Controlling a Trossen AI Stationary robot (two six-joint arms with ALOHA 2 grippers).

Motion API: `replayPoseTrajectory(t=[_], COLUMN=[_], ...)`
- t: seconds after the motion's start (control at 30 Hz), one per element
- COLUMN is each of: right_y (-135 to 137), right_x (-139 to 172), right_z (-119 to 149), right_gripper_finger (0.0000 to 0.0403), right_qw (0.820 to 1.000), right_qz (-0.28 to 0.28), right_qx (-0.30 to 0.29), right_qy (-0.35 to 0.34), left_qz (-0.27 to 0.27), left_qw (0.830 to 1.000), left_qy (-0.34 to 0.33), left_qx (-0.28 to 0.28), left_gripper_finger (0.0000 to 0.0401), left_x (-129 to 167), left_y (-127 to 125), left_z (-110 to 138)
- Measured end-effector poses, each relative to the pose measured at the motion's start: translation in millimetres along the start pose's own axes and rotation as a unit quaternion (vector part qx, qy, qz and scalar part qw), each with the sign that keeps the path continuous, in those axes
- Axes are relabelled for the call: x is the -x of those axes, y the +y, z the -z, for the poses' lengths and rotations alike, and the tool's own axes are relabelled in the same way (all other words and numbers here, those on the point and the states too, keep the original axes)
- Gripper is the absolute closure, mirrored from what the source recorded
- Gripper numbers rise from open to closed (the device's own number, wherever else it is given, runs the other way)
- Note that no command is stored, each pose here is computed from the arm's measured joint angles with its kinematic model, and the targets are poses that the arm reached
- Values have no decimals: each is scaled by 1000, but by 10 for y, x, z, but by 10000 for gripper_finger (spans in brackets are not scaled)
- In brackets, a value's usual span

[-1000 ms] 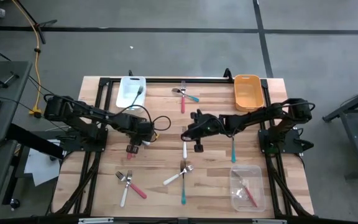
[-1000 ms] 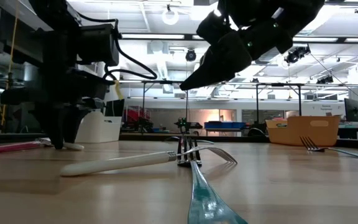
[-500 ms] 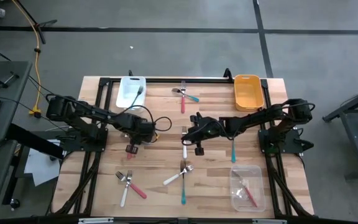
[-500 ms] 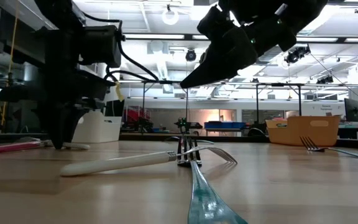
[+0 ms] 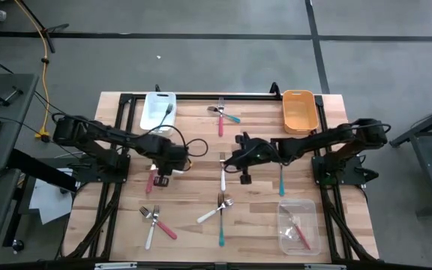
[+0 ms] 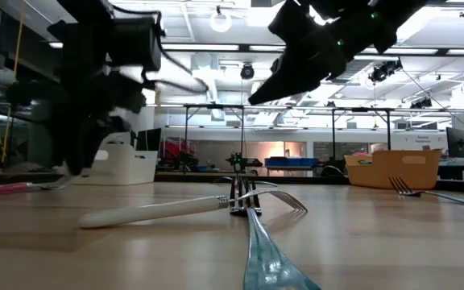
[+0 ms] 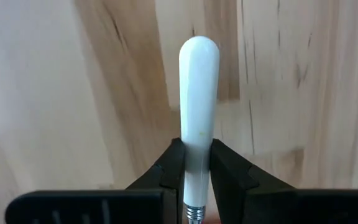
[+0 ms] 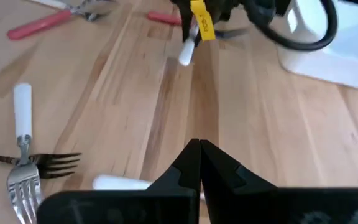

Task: Sort silverware by color (type)
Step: Put the middle left white fork into the yellow bin

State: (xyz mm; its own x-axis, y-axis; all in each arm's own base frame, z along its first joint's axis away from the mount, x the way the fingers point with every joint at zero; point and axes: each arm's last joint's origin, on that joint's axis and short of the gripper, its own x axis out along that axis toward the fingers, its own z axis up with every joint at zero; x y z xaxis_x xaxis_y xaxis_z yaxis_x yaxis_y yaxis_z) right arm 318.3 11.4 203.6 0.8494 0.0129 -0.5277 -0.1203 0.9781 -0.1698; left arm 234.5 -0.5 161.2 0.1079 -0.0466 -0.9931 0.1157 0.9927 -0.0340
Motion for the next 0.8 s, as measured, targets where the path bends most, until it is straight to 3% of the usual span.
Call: replayPoseTrajectory(t=[0.2, 0.33, 0.5, 0.8], right_y=[48, 73, 55, 26], right_x=[-3, 32, 40, 35], right_z=[252, 419, 438, 288], right_gripper_finger=[402, 402, 370, 238], right_qw=[998, 993, 986, 979], right_qz=[9, 20, 50, 49], right_qx=[-23, -70, -120, -153], right_qy=[-57, -94, -100, -124], left_qz=[-6, -7, -12, -48], left_qw=[993, 974, 927, 831], left_qy=[-109, -209, -355, -529], left_qx=[51, 81, 120, 164], left_gripper_finger=[357, 357, 357, 357], left_x=[230, 323, 335, 345], left_y=[-3, -1, 25, 87], left_z=[-76, -116, -188, -224])
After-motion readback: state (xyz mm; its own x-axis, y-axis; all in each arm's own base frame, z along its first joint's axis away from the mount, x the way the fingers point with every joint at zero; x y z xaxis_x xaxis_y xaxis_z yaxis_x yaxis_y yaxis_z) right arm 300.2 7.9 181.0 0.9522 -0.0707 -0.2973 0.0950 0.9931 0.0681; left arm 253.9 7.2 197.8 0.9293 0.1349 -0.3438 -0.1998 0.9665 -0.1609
